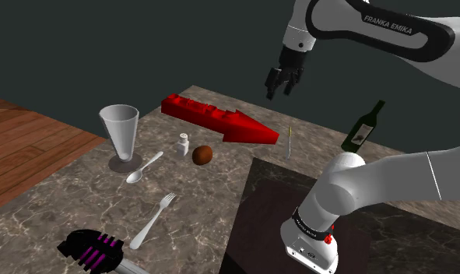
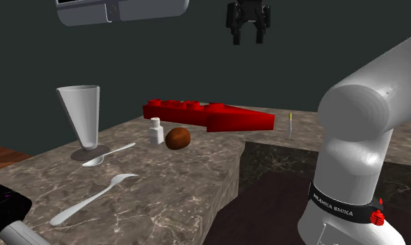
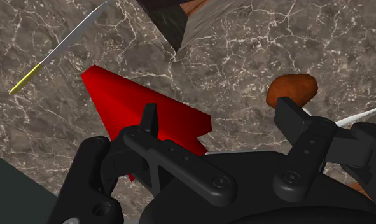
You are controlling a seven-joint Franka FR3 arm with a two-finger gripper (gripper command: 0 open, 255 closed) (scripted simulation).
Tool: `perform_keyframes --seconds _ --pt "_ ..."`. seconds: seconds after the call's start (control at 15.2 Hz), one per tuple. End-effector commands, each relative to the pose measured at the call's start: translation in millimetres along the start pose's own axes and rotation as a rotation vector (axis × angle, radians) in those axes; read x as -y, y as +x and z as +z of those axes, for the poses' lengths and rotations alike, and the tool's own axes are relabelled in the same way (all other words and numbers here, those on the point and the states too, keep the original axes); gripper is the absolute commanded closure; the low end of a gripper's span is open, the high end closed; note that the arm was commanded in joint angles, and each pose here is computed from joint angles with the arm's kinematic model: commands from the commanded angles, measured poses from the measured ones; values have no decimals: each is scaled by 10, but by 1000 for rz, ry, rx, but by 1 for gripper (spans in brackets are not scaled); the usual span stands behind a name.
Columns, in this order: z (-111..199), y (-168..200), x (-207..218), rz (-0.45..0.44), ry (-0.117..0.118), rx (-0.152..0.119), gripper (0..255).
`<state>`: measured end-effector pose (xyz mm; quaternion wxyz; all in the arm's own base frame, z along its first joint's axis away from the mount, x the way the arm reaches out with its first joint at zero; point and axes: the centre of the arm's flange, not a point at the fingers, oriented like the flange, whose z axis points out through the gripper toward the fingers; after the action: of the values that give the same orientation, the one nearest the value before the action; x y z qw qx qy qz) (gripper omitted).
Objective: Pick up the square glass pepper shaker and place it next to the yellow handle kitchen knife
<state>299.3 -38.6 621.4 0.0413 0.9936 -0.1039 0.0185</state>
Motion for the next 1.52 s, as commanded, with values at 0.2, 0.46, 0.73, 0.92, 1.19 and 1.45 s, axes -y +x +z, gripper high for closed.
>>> perform_keyframes --seconds 0.2,0.46,0.73,0.92,1.19,1.45 --pt "217 199 265 18 6 8 0" --pt "505 470 614 43 13 18 0" --pt "794 747 959 67 20 28 0" --pt "1011 957 1214 85 26 36 0" --pt "1301 1243 1550 110 33 46 0" --pt "1591 1534 1882 134 41 56 0"
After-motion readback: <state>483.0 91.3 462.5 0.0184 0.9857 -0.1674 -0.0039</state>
